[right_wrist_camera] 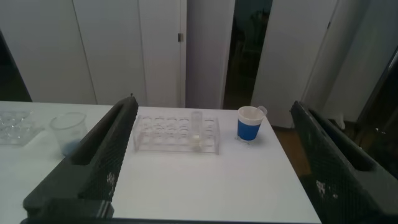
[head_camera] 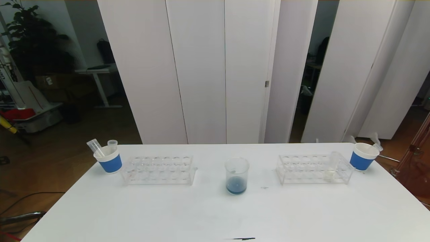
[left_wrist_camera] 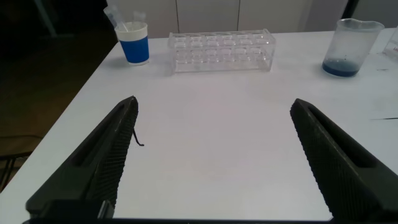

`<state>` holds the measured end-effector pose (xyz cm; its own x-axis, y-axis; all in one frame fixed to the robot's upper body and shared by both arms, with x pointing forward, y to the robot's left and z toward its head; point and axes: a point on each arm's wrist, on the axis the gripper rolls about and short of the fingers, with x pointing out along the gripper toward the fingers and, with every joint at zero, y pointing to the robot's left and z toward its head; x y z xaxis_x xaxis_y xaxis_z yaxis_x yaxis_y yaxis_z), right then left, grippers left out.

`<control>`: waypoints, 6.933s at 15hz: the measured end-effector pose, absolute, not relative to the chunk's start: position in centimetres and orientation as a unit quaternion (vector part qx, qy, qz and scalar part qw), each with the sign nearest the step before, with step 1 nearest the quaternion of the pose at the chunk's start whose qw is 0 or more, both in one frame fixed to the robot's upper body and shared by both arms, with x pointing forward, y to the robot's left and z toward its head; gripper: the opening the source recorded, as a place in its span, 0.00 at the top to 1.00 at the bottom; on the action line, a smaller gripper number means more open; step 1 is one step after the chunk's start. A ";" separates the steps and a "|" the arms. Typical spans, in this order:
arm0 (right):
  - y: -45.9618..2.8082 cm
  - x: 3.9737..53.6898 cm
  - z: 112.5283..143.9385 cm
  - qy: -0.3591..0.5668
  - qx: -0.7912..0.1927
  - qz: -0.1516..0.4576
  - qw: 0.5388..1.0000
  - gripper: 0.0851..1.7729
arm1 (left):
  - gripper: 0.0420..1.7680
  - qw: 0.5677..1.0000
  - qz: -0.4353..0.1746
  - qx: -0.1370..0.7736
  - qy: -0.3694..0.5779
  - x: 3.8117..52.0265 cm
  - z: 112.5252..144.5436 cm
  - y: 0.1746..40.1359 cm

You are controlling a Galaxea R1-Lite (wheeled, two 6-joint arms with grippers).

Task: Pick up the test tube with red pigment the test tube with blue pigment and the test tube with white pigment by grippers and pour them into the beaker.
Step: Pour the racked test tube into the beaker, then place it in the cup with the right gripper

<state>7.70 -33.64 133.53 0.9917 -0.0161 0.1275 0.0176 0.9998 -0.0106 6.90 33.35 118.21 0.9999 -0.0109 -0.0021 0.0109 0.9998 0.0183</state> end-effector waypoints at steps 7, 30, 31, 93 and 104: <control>-33.9 17.3 141.4 -0.016 -0.006 -0.026 1.000 0.01 | 0.01 1.000 -0.005 0.009 0.001 6.9 118.2 33.3; -34.0 34.1 120.6 0.145 0.001 -0.033 0.989 0.01 | 0.01 1.000 -0.006 0.009 0.001 6.9 118.2 33.3; -33.9 34.7 119.8 0.154 0.000 -0.031 0.988 0.01 | 0.01 1.000 -0.006 0.009 0.001 6.9 118.2 33.3; -31.4 49.1 134.7 0.074 0.012 0.189 0.979 0.71 | 0.01 1.000 -0.006 0.009 0.001 6.9 118.2 33.3; -25.1 49.9 134.8 -0.023 -0.057 0.317 0.946 0.71 | 0.01 1.000 -0.006 0.009 0.001 6.9 118.2 33.3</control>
<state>49.86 -25.14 134.75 0.7982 0.6023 0.0067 -0.5971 0.7927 -0.1232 6.90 33.35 118.21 0.9999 -0.0113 -0.0026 0.0113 0.9998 0.0183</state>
